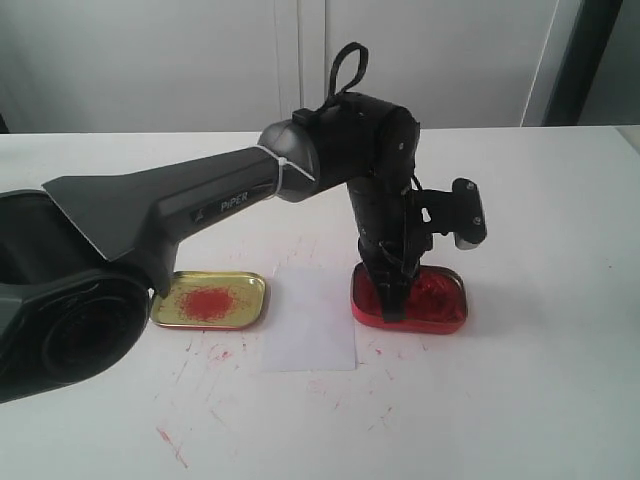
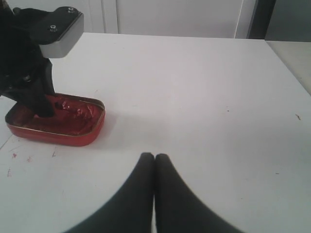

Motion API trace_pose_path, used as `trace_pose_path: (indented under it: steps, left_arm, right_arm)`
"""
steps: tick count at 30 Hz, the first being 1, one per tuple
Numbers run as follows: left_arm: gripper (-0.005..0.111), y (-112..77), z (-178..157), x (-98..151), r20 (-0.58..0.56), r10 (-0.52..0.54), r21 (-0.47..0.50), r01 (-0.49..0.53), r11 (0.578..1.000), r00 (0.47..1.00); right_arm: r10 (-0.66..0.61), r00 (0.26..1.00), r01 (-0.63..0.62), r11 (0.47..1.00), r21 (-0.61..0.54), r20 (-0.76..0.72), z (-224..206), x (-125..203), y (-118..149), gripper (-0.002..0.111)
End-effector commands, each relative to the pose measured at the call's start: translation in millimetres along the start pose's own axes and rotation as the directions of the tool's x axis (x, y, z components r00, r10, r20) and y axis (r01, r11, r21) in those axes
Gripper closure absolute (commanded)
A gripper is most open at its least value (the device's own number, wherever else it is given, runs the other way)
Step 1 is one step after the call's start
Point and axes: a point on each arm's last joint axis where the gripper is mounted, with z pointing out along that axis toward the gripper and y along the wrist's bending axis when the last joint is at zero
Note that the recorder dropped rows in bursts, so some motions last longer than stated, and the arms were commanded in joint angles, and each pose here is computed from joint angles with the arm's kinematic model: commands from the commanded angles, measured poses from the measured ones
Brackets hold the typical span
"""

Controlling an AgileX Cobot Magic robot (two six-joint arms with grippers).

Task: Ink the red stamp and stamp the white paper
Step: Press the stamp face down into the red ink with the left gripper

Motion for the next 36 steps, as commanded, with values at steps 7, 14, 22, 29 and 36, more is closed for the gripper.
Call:
trace_pose_path:
  steps: [7,14,22,29,36]
  left_arm:
    - [0.107,-10.9,-5.3,-11.2,-0.064,0.034,-0.052,-0.038,0.998,0.997]
    - [0.107,-16.1,-5.1,-16.5,-0.1,0.059,-0.081,-0.067,0.995,0.993]
    - [0.107,-15.5,-26.5,-20.9,-0.079,0.061,-0.115,-0.07,0.991,0.995]
    - [0.107,-16.4,-44.1,-22.2,-0.058,0.006,-0.122,-0.013,0.992,0.998]
    - [0.107,-10.6,-63.9,-6.0,-0.075,-0.076,-0.063,0.071,0.995,0.994]
  right_arm:
    - [-0.002,1.0,0.002,1.0,0.0,0.012,0.2,0.4,0.0,0.108]
    - [-0.002,1.0,0.002,1.0,0.0,0.014,0.2,0.2,-0.1,0.108]
    - [-0.002,1.0,0.002,1.0,0.0,0.014,0.2,0.2,-0.1,0.108]
    - [-0.002,1.0,0.002,1.0,0.0,0.014,0.2,0.2,-0.1,0.108]
    - [-0.002,1.0,0.002,1.0,0.0,0.014,0.2,0.2,-0.1,0.108]
